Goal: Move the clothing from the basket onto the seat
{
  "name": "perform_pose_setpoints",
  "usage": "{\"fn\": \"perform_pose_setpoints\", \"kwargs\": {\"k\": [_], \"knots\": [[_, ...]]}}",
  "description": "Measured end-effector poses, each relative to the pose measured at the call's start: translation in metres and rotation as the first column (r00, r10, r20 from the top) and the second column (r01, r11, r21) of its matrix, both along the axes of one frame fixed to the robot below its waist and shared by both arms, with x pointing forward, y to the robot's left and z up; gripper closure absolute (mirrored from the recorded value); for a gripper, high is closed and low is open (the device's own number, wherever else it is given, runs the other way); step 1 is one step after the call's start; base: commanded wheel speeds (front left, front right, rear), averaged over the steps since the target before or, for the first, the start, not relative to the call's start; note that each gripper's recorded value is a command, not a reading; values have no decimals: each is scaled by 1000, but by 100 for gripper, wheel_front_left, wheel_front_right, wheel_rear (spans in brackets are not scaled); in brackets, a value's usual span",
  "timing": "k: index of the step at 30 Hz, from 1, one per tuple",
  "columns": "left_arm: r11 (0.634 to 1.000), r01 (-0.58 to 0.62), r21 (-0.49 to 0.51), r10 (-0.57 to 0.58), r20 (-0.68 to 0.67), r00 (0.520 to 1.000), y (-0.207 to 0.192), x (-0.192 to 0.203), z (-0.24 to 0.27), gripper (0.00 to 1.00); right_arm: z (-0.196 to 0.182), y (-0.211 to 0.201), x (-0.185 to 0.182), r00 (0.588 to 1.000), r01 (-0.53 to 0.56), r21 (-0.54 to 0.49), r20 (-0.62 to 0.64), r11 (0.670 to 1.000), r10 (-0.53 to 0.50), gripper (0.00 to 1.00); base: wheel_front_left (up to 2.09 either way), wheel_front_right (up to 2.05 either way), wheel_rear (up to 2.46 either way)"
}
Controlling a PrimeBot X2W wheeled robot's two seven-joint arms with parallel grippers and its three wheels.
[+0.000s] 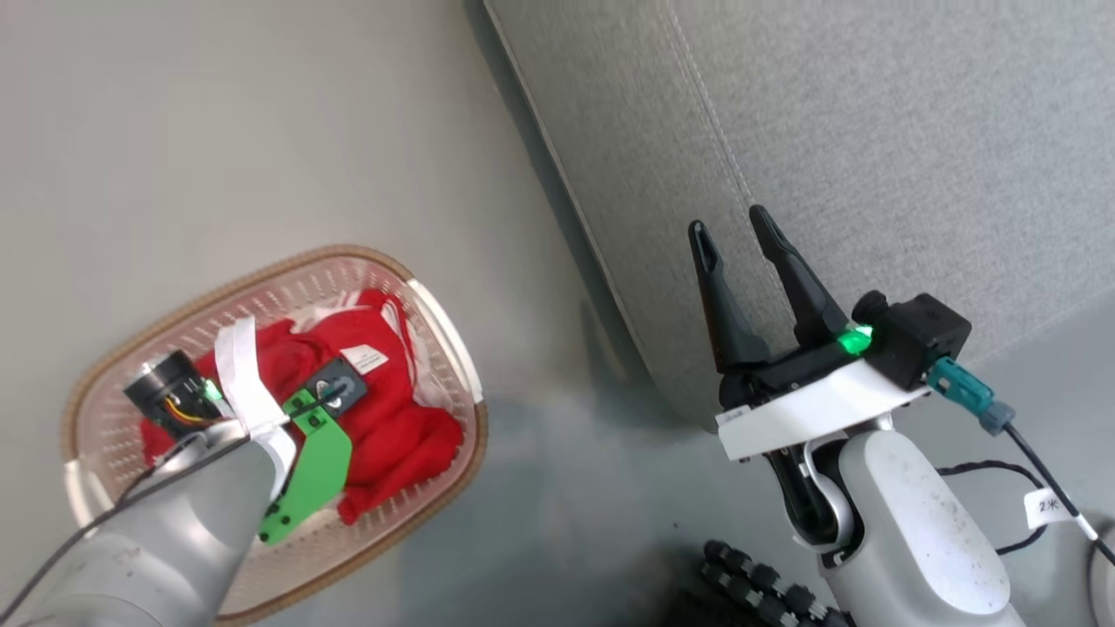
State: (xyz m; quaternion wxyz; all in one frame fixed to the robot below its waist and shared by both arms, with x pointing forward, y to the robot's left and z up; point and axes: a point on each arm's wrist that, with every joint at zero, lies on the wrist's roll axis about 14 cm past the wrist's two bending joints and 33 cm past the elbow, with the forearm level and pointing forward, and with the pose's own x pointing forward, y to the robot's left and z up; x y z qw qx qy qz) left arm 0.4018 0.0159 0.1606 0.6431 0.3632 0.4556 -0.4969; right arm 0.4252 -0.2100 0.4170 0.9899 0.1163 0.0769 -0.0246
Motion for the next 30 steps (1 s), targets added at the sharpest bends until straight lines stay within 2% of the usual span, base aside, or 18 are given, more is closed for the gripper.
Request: {"fn": "perform_pose_setpoints", "kwargs": {"k": [8, 15, 21, 24, 30], "knots": [[979, -148, -141, 164, 109, 980, 4, 7, 53, 100, 29, 13, -13, 997, -31, -6, 69, 999, 32, 0, 0, 0, 0], [916, -269, -297, 333, 191, 923, 11, 13, 101, 100, 47, 26, -27, 991, -70, 0, 117, 998, 69, 0, 0, 0, 0], [814, -329, -478, 486, 252, 837, 10, 23, 151, 100, 60, 38, -41, 982, -114, -1, 152, 993, 113, 0, 0, 0, 0], [774, -324, -544, 526, 267, 807, 6, 25, 175, 100, 66, 42, -47, 977, -132, -7, 167, 991, 131, 0, 0, 0, 0], [626, -252, -738, 643, 305, 702, 3, 38, 253, 100, 79, 52, -57, 965, -162, -6, 208, 987, 160, 0, 0, 0, 0]]}}
